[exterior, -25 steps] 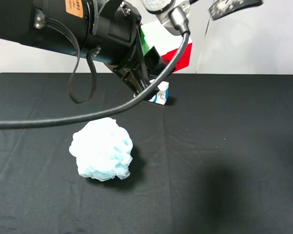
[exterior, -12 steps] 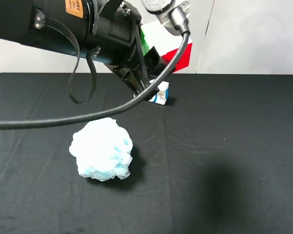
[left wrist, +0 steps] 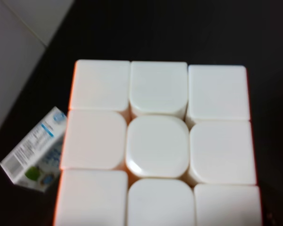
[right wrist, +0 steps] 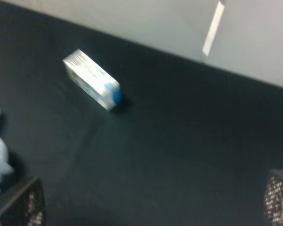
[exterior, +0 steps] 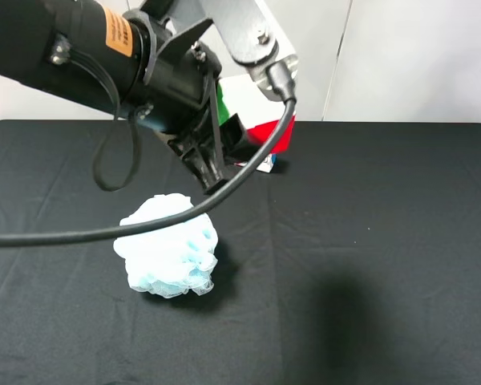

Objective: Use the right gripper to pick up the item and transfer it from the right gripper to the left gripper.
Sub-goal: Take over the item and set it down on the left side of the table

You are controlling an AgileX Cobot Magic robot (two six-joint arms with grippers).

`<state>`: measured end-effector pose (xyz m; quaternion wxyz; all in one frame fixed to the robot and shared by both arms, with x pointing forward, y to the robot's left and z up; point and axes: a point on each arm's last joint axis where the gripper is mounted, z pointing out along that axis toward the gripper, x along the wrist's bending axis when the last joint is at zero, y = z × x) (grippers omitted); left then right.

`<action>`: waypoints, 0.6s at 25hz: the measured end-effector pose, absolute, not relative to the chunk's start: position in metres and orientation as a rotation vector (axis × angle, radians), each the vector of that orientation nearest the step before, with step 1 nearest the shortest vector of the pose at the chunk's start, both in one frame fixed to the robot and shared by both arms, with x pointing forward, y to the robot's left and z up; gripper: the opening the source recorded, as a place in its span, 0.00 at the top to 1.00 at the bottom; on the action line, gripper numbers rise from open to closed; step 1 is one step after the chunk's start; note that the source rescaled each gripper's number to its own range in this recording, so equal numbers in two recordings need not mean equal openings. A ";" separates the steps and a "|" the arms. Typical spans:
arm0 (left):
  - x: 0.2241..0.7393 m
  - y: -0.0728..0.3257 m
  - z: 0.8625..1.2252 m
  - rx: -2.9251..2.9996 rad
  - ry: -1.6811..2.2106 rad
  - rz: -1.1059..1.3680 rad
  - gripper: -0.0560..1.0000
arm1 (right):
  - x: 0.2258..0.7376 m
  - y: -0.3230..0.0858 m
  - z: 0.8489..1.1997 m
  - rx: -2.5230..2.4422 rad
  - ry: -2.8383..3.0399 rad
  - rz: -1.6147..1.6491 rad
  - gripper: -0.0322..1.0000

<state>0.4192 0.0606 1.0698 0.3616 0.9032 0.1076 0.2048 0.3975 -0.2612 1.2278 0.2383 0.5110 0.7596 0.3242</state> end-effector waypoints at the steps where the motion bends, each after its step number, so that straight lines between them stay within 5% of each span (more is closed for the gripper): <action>1: 0.419 0.061 1.069 2.341 0.279 0.520 0.95 | 0.394 -0.263 1.220 1.409 2.088 0.855 0.00; 15: 0.405 0.069 1.056 2.523 0.268 0.334 0.95 | 0.322 -0.278 1.124 1.439 2.096 0.789 0.00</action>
